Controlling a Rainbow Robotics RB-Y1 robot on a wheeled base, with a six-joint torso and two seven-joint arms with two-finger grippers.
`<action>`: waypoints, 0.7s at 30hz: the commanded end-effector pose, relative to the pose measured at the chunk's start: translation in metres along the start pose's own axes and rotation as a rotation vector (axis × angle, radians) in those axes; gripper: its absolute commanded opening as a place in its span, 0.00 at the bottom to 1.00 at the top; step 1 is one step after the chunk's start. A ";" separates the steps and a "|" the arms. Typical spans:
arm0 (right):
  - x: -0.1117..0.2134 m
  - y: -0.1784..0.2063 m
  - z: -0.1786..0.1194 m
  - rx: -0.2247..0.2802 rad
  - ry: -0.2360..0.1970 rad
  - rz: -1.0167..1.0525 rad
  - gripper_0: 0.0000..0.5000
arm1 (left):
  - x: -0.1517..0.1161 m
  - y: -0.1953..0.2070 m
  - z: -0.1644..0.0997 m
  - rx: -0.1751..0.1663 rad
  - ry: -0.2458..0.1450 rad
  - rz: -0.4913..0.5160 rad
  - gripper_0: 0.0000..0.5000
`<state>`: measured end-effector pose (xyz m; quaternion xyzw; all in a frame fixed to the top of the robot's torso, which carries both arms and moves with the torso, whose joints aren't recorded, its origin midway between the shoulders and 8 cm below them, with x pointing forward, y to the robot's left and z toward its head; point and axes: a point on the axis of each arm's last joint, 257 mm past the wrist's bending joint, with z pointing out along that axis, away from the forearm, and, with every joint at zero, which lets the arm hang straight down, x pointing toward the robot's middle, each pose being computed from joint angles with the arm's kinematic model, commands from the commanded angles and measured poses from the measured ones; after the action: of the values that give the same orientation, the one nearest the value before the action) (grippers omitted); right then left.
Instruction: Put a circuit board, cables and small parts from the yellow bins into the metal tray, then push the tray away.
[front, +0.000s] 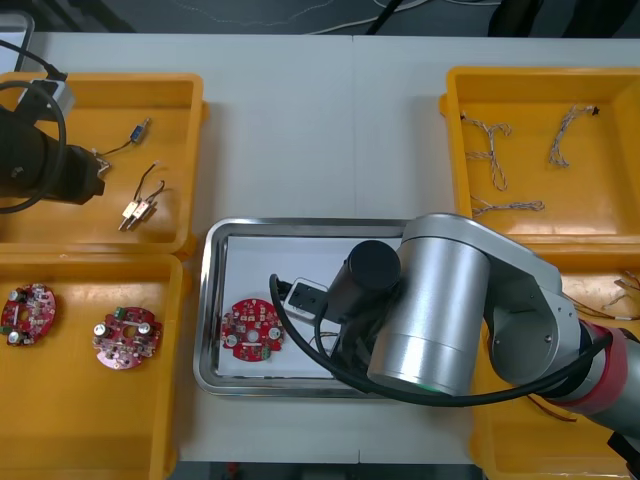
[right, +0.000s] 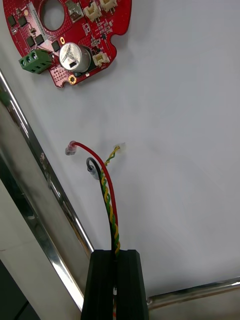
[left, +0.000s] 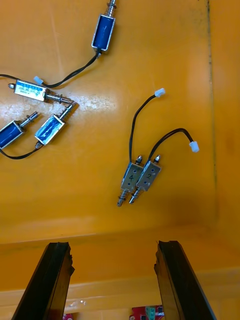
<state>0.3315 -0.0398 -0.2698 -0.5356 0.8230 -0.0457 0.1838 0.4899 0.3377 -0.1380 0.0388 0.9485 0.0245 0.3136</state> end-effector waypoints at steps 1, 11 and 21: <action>-0.019 0.010 0.006 0.016 -0.032 -0.092 0.00 | -0.012 -0.004 0.004 0.012 -0.040 0.059 1.00; -0.017 0.004 0.026 0.011 -0.011 -0.113 0.00 | -0.030 -0.022 0.021 0.032 -0.078 0.062 1.00; -0.027 0.002 0.044 0.021 -0.028 -0.154 0.00 | -0.058 -0.041 0.039 0.042 -0.128 0.084 0.99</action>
<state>0.3540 -0.0322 -0.3125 -0.5695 0.7999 -0.0637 0.1782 0.5387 0.3158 -0.1599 0.0149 0.9389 -0.0025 0.3440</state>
